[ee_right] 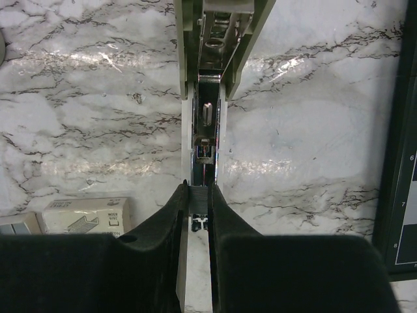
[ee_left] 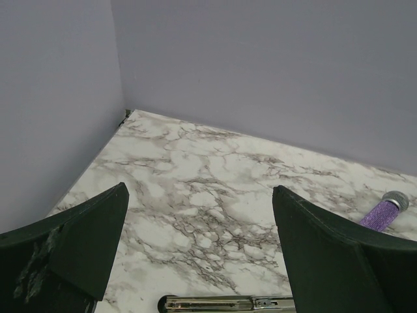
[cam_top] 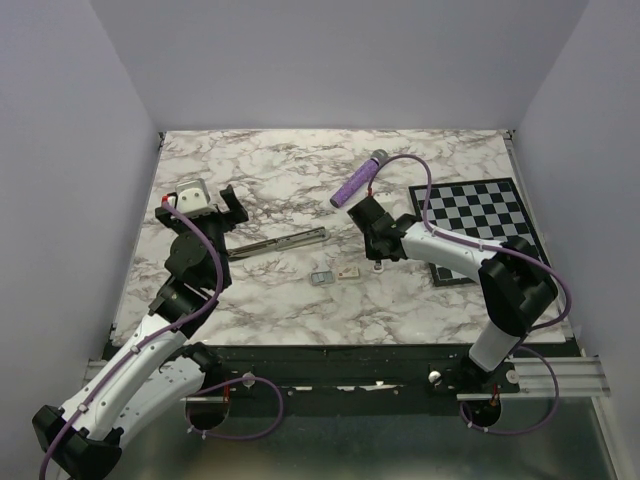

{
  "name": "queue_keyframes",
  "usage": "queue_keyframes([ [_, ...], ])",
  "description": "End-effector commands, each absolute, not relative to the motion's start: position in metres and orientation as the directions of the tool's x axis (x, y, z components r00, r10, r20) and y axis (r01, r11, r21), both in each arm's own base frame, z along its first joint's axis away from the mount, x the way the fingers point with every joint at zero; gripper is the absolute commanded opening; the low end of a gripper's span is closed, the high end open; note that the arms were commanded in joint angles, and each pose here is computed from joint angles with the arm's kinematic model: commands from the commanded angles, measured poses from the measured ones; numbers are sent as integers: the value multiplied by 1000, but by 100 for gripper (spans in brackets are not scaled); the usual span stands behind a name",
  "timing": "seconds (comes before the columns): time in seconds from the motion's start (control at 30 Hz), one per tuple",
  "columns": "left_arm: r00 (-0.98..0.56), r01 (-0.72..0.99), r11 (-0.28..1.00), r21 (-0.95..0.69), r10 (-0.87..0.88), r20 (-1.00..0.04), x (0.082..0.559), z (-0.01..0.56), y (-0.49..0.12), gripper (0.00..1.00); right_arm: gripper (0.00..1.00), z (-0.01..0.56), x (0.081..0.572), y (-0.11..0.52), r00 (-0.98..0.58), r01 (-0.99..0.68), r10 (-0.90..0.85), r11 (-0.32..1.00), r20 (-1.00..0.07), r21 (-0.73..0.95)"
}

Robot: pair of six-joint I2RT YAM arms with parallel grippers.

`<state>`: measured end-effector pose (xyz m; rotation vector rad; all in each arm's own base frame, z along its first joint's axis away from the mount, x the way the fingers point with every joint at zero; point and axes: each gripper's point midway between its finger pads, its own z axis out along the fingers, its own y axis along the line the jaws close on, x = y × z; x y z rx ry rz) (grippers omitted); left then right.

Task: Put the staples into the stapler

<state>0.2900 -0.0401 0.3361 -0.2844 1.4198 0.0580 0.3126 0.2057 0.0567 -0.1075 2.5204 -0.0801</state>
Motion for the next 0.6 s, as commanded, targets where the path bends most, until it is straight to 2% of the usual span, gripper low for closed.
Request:
queue_keyframes([
  [0.0, 159, -193, 966, -172, -142, -977, 291, 336, -42, 99, 20, 69, 323, 200, -777, -8, -49, 998, -627, -68],
  [0.57, 154, -191, 967, -169, -140, -978, 292, 334, -43, 99, 19, 61, 324, 199, -787, -15, -44, 999, -615, -52],
])
